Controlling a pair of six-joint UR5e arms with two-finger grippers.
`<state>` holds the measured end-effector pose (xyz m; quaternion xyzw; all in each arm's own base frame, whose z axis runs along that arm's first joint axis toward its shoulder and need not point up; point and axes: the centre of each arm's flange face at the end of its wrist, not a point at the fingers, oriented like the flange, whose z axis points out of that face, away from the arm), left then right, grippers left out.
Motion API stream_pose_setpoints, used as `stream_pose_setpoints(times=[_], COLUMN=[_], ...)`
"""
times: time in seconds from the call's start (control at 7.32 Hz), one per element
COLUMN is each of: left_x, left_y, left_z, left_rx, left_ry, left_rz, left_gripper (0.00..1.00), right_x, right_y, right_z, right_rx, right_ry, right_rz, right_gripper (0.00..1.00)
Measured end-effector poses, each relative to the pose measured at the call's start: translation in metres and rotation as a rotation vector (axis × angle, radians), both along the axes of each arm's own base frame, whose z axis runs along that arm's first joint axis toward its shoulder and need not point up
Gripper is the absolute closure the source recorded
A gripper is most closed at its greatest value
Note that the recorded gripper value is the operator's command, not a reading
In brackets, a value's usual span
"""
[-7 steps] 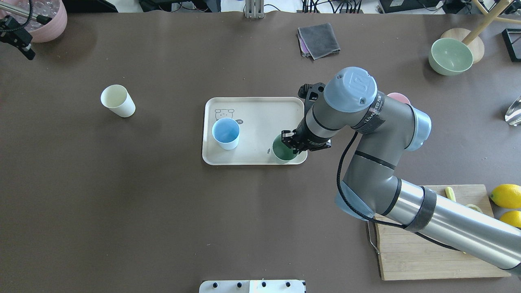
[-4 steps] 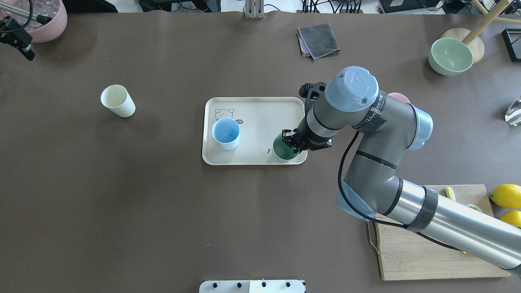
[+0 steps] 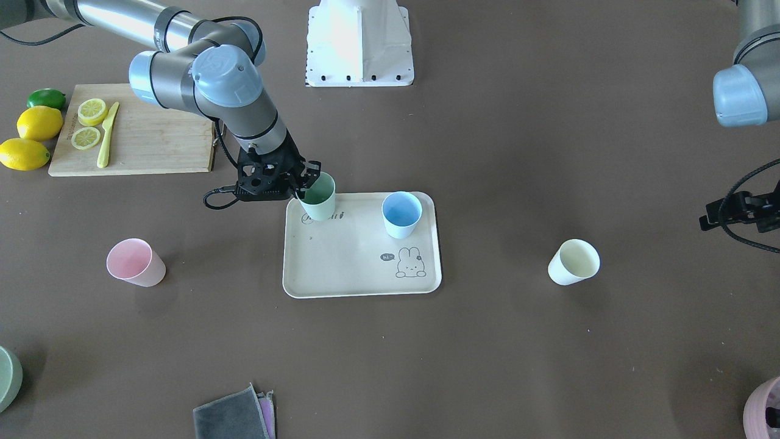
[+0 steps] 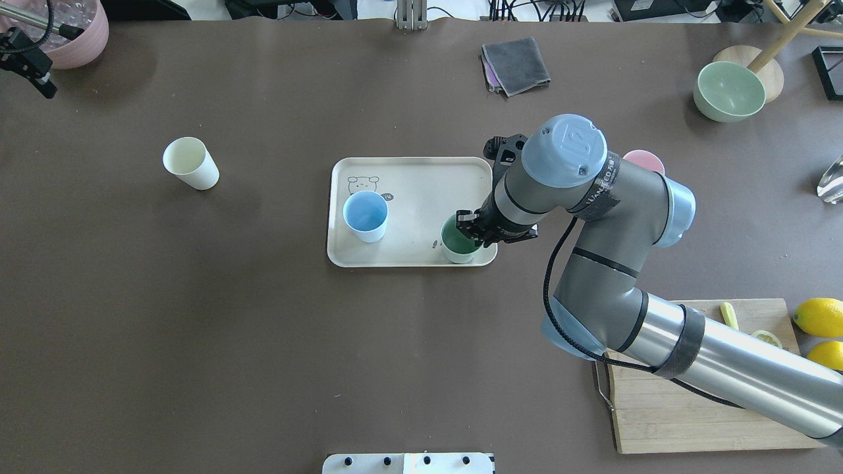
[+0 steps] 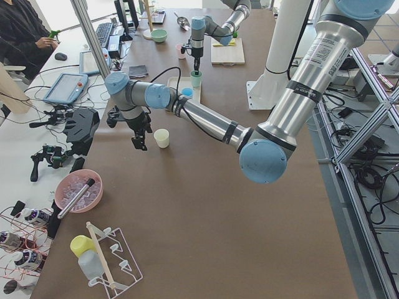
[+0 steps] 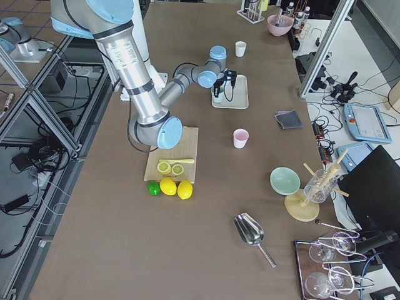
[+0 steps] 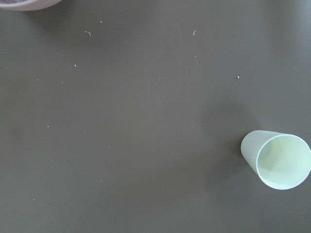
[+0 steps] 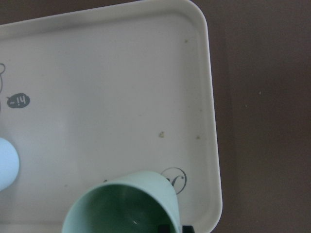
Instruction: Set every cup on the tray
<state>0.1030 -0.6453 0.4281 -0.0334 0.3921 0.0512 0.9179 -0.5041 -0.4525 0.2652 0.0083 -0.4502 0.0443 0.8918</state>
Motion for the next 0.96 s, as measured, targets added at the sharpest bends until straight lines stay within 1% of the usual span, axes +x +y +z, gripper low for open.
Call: stream_pose_setpoints(times=[0.27,0.41,0.68,0.82,0.96], left_x=[-0.005,-0.009,-0.016,-0.015,-0.009], left_y=[-0.006,-0.009,-0.015,-0.016,-0.015], left_z=[0.012,0.022,0.041,0.053,0.062], left_rx=[0.006,0.011,0.026,0.032,0.034], left_ry=[-0.001,-0.001,0.001,0.001,-0.008], left_rz=[0.002,0.013,0.026,0.026,0.01], left_gripper=[0.02,0.02,0.02,0.02,0.02], right_x=[0.009,0.02,0.062,0.087,0.112], right_y=[-0.005,-0.012,-0.039,-0.052,-0.063], right_z=[-0.008,-0.012,-0.01,-0.002,0.009], right_rx=[0.006,-0.001,-0.042,-0.047,-0.038], right_ry=[-0.015,-0.029,-0.053,-0.057,-0.058], right_rz=[0.008,0.011,0.015,0.013,0.006], right_gripper=[0.0,0.0,0.0,0.0,0.0])
